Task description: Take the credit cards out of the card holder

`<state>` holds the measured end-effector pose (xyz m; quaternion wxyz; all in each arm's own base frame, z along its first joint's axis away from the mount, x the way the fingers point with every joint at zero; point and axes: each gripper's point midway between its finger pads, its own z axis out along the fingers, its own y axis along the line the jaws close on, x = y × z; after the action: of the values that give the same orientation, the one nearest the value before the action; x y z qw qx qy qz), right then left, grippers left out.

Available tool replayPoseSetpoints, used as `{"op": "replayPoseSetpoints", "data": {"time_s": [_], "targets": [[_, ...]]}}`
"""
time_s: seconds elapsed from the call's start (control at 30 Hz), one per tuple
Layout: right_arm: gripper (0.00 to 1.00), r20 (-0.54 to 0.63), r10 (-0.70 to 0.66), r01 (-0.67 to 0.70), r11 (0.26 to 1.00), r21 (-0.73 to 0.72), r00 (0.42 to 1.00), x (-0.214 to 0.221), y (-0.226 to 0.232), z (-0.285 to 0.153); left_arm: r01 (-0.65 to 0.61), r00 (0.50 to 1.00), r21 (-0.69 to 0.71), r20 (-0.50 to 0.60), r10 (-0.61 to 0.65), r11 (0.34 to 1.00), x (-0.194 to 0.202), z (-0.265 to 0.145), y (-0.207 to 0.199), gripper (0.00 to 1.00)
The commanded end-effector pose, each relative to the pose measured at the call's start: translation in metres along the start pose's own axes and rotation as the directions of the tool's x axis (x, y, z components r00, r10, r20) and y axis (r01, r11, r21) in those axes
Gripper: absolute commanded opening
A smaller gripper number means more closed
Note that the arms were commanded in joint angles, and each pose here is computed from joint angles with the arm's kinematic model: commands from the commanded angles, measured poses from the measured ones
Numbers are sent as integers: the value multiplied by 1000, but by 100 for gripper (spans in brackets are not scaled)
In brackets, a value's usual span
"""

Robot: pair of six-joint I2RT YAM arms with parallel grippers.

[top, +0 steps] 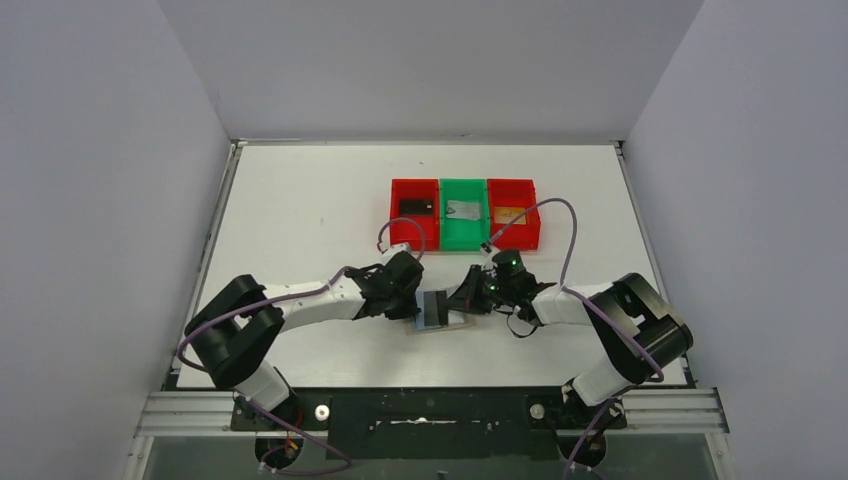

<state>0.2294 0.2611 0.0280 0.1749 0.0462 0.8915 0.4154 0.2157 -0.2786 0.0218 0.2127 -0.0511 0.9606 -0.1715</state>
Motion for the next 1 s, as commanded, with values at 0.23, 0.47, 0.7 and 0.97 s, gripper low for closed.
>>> {"op": "replayPoseSetpoints", "data": {"time_s": [0.23,0.47,0.7,0.97], "targets": [[6,46,29,-32,998,46,999,-2,-16,-1,-55,993,99,108,45,994,-37,-23,-39,32],[8,59,47,-51,996,74,997,-2,-22,-2,-68,995,194,91,51,979,-35,-19,-60,38],[10,56,47,-51,996,72,997,-2,-23,-2,-78,997,100,-3,79,992,-5,4,-38,32],[23,48,68,-68,998,11,997,-2,-14,0,-86,995,26,-52,87,996,16,13,-20,15]]}}
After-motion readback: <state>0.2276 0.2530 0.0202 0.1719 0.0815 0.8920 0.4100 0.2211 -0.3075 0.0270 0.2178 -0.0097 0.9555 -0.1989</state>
